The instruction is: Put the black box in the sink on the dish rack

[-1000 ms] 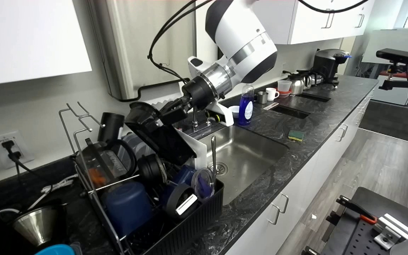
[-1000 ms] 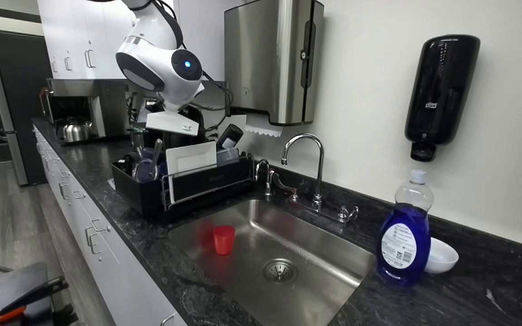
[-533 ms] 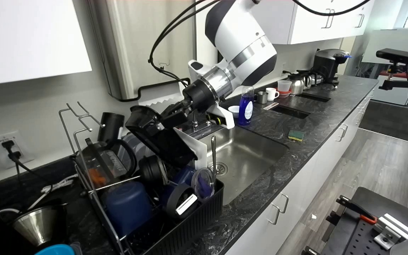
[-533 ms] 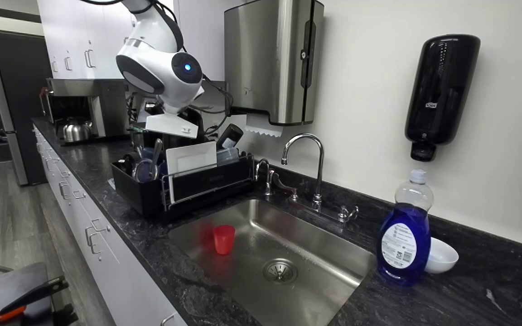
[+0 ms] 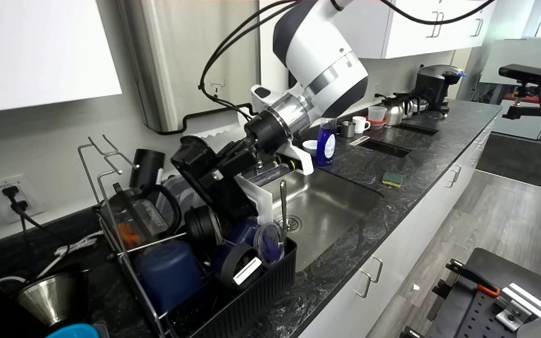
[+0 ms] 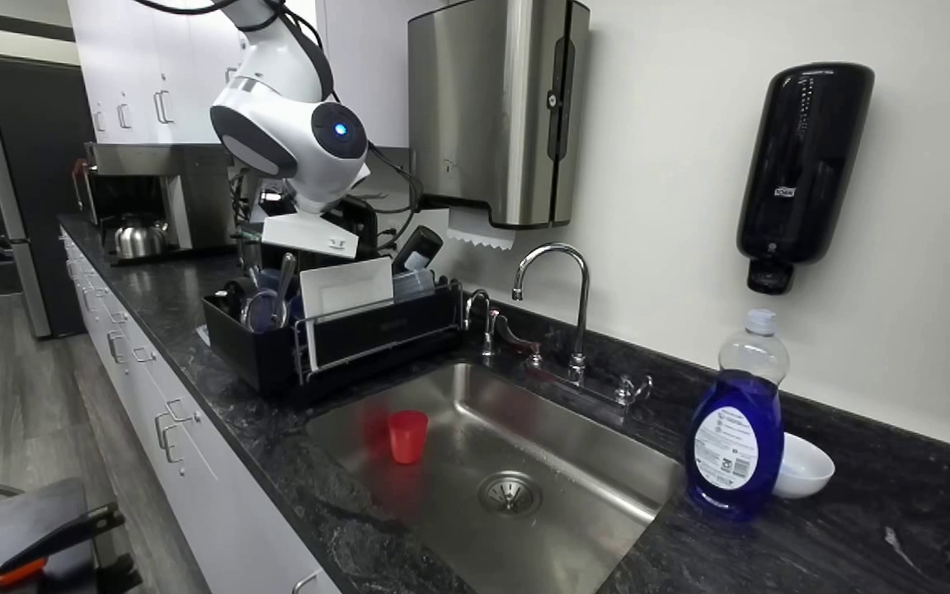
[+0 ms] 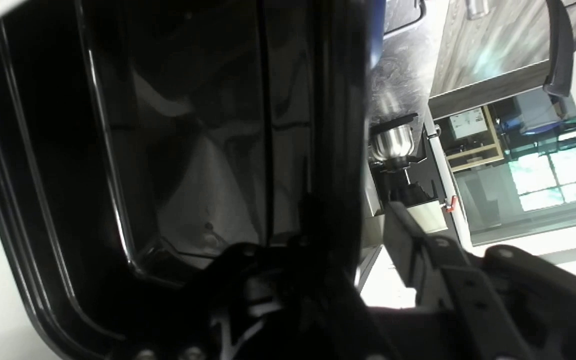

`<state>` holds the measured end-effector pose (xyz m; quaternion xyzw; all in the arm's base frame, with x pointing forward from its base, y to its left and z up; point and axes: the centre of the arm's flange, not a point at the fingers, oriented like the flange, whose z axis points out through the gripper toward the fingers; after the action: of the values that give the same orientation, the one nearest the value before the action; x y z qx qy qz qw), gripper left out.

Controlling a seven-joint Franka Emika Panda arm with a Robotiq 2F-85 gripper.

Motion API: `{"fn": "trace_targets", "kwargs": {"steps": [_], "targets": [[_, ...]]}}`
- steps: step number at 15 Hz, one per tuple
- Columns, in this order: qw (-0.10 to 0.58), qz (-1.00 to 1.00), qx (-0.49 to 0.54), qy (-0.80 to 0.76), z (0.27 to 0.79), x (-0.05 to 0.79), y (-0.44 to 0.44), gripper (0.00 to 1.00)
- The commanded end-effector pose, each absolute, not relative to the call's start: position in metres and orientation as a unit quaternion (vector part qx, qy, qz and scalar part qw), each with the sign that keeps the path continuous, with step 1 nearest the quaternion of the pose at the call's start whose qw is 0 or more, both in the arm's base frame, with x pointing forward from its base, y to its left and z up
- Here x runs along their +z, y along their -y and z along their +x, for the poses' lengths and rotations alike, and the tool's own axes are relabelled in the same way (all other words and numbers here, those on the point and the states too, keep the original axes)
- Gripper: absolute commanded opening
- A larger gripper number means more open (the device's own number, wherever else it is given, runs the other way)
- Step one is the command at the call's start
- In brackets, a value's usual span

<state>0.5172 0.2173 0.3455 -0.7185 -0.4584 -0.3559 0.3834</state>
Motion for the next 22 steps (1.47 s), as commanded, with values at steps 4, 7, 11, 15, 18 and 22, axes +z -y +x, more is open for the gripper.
{"fn": "trace_targets", "kwargs": {"steps": [4, 7, 11, 15, 18, 22], "targets": [[0.376, -0.707, -0.356, 0.482, 0.513, 0.348, -0.208, 0.91], [0.360, -0.704, -0.359, 0.495, 0.513, 0.355, -0.198, 1.00], [0.340, -0.702, -0.364, 0.510, 0.515, 0.367, -0.184, 1.00], [0.322, -0.705, -0.368, 0.514, 0.517, 0.374, -0.167, 1.00], [0.307, -0.714, -0.372, 0.507, 0.521, 0.374, -0.150, 1.00], [0.285, -0.732, -0.372, 0.495, 0.530, 0.372, -0.124, 1.00]]}}
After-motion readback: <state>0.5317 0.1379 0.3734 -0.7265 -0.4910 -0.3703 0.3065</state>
